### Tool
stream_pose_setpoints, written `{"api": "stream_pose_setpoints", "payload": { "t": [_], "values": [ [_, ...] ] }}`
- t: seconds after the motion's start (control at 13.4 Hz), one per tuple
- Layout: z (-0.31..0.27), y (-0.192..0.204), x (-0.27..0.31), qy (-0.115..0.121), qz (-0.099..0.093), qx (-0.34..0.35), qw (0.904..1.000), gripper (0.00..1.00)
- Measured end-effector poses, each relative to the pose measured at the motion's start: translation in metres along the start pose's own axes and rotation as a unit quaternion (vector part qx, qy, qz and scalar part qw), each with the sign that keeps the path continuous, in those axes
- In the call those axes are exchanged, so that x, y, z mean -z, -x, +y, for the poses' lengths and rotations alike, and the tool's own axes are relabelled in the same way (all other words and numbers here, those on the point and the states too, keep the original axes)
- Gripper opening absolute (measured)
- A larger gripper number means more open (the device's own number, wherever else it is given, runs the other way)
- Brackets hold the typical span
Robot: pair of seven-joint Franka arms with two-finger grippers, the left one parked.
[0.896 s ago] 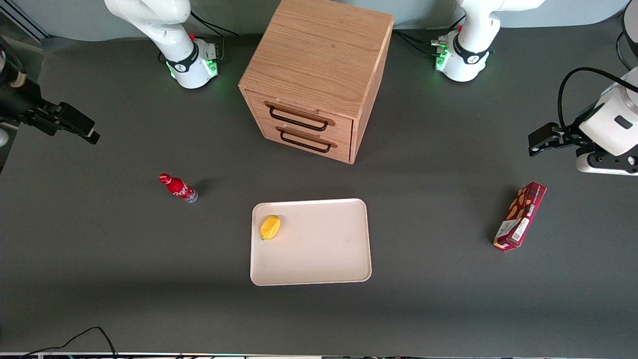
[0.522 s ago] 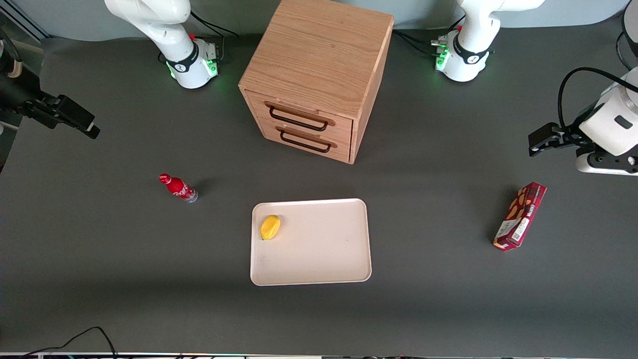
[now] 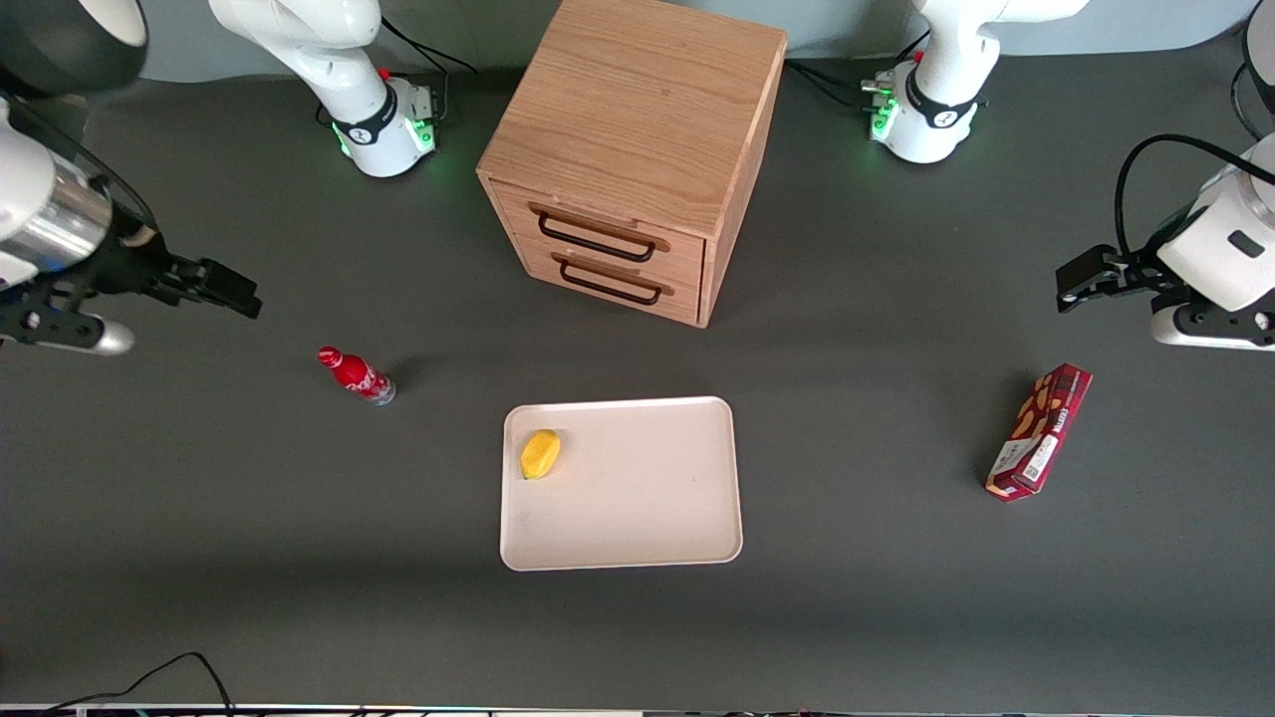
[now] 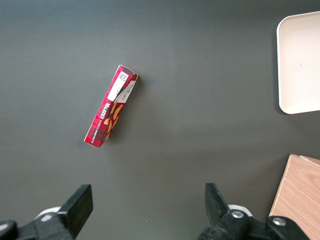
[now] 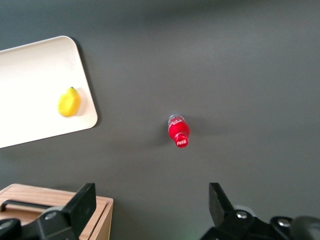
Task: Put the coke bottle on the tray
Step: 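Move the open right gripper down over the red Coca-Cola bottle, then close the right gripper on the bottle and lift it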
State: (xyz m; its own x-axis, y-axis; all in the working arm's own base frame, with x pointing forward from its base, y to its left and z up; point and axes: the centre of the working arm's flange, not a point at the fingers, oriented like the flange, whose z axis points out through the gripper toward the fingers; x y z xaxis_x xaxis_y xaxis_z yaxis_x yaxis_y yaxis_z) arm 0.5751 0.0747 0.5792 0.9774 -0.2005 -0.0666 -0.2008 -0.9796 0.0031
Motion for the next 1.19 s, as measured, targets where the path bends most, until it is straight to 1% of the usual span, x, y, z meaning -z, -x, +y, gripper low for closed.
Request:
{"api": "stream_pose_setpoints", "payload": {
  "t": [0.22,0.37,0.52,0.67,0.9,0.97,1.04,1.12,1.19],
  "values": [
    [0.015,-0.014,-0.090,-0.001,-0.003,-0.003,1.0000,1.00],
    [0.027,-0.013,-0.154,-0.003,-0.005,-0.007,1.0000,1.00],
    [0.035,-0.002,-0.208,-0.002,-0.019,-0.009,0.9998,1.00],
    [0.038,0.007,-0.237,-0.001,-0.028,-0.010,0.9995,1.00],
    [0.041,0.013,-0.257,-0.002,-0.028,-0.010,0.9996,1.00],
    [0.041,0.015,-0.259,-0.002,-0.029,-0.011,0.9995,0.96],
    [0.041,0.015,-0.261,-0.002,-0.029,-0.011,0.9995,0.96],
    [0.041,0.016,-0.261,-0.002,-0.029,-0.011,0.9995,0.89],
    [0.041,0.016,-0.262,-0.002,-0.029,-0.011,0.9995,0.77]
  ]
}}
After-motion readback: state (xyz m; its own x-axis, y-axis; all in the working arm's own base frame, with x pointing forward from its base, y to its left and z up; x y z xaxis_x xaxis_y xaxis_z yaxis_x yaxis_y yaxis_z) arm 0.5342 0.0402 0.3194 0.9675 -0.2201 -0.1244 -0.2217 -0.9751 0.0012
